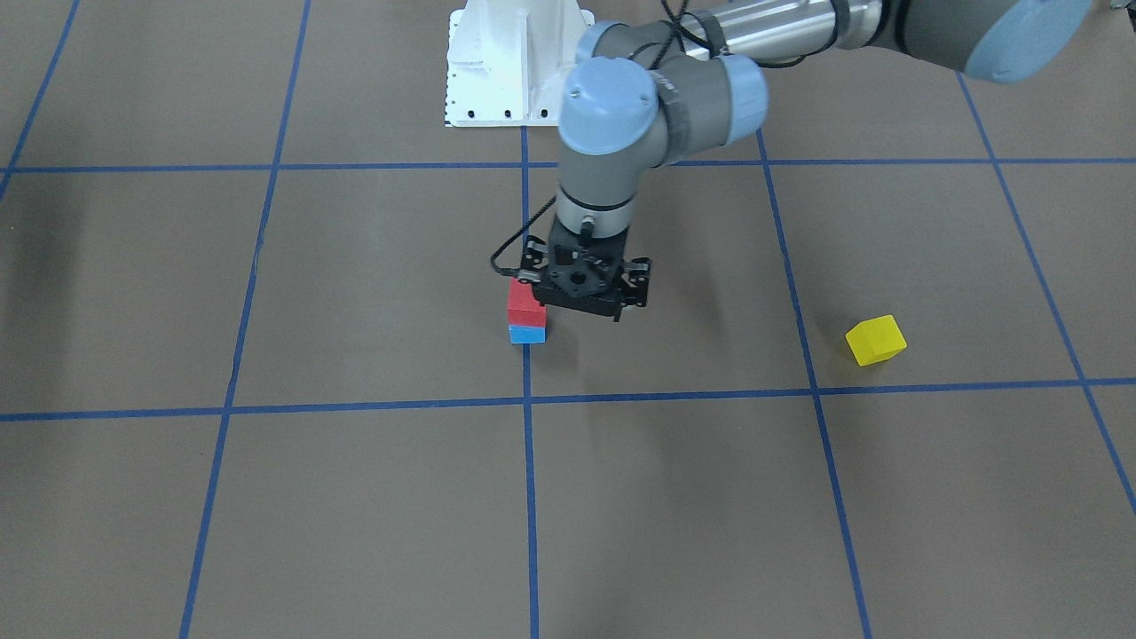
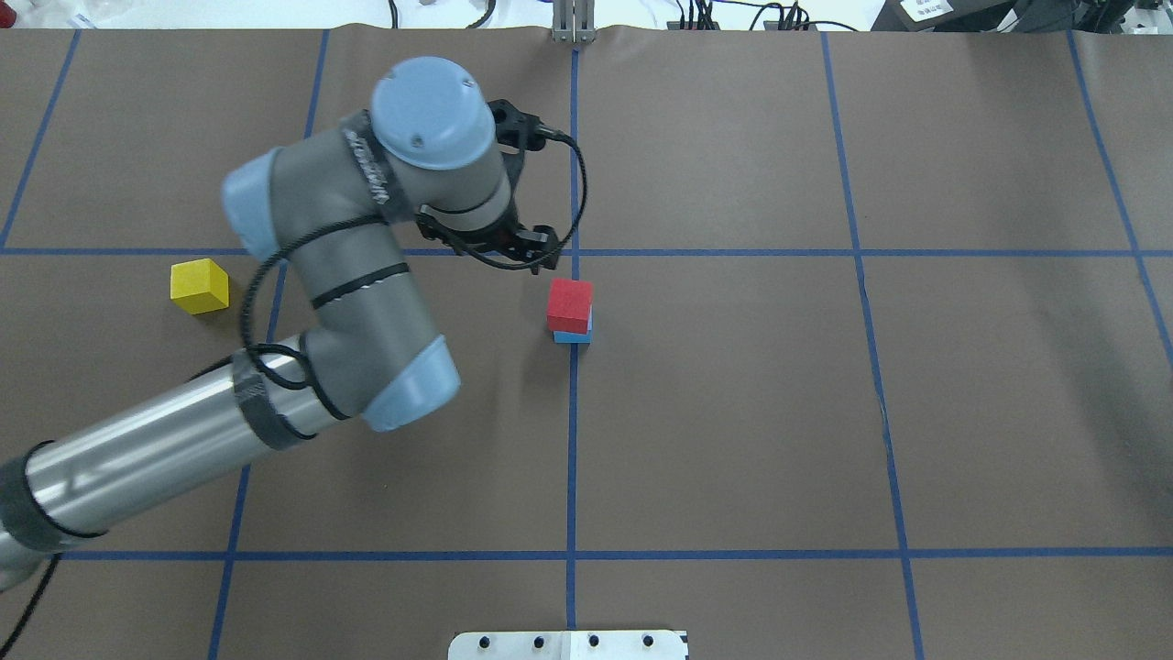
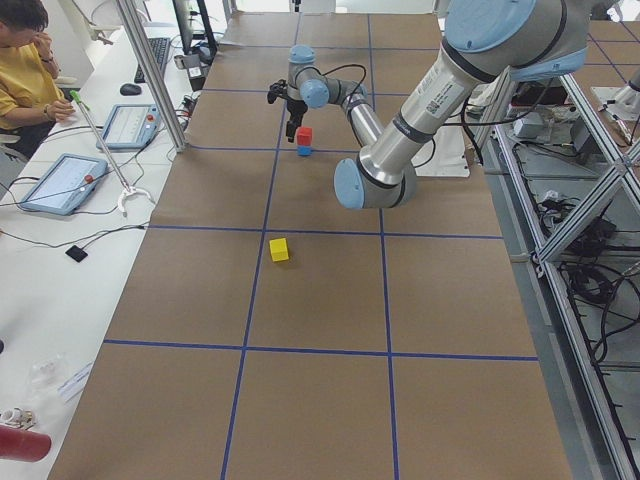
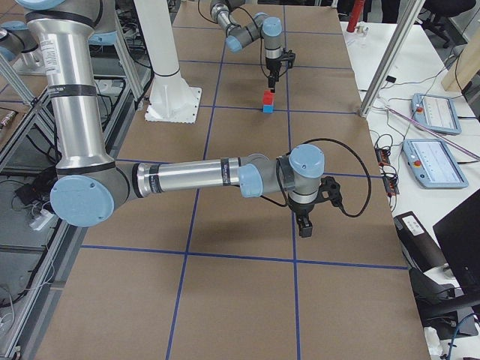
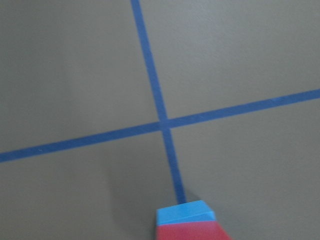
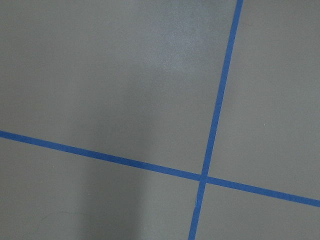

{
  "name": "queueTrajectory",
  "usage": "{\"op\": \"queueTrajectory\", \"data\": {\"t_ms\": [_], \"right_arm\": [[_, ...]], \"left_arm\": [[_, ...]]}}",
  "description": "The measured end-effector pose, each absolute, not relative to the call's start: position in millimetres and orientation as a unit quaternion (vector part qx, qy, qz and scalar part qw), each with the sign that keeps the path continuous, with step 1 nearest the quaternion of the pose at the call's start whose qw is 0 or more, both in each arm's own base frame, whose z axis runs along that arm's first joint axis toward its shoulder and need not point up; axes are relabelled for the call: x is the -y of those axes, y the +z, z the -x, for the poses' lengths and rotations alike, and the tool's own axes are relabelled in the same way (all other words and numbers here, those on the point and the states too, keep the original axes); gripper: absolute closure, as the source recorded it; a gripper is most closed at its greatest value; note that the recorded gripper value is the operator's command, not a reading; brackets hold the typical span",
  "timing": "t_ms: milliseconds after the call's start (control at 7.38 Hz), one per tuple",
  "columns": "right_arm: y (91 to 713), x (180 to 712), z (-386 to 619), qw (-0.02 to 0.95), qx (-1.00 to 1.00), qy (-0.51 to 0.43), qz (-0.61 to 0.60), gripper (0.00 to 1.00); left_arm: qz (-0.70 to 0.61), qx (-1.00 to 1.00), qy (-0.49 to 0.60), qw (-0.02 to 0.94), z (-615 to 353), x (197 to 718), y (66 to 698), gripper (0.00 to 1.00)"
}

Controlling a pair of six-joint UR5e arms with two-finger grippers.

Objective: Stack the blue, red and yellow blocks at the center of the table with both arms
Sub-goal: 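Move the left gripper back toward the yellow cube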

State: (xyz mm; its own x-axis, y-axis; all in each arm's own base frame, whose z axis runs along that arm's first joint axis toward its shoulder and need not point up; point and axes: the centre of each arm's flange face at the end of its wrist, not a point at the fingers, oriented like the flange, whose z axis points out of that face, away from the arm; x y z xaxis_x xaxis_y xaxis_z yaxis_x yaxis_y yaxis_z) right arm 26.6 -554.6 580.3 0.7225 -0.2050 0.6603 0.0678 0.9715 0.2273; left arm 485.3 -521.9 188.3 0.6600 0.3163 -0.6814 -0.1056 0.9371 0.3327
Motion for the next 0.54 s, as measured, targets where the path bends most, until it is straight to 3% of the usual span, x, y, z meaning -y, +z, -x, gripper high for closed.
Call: {"op": "queueTrajectory", "data": {"t_ms": [542], "right_arm": [[579,555,-27,0.923,0.365,-0.073,-0.094,0.0]], "left_arm": [[-0.169,-0.371,0.206,0.89,-307,530,380,0.0]]}}
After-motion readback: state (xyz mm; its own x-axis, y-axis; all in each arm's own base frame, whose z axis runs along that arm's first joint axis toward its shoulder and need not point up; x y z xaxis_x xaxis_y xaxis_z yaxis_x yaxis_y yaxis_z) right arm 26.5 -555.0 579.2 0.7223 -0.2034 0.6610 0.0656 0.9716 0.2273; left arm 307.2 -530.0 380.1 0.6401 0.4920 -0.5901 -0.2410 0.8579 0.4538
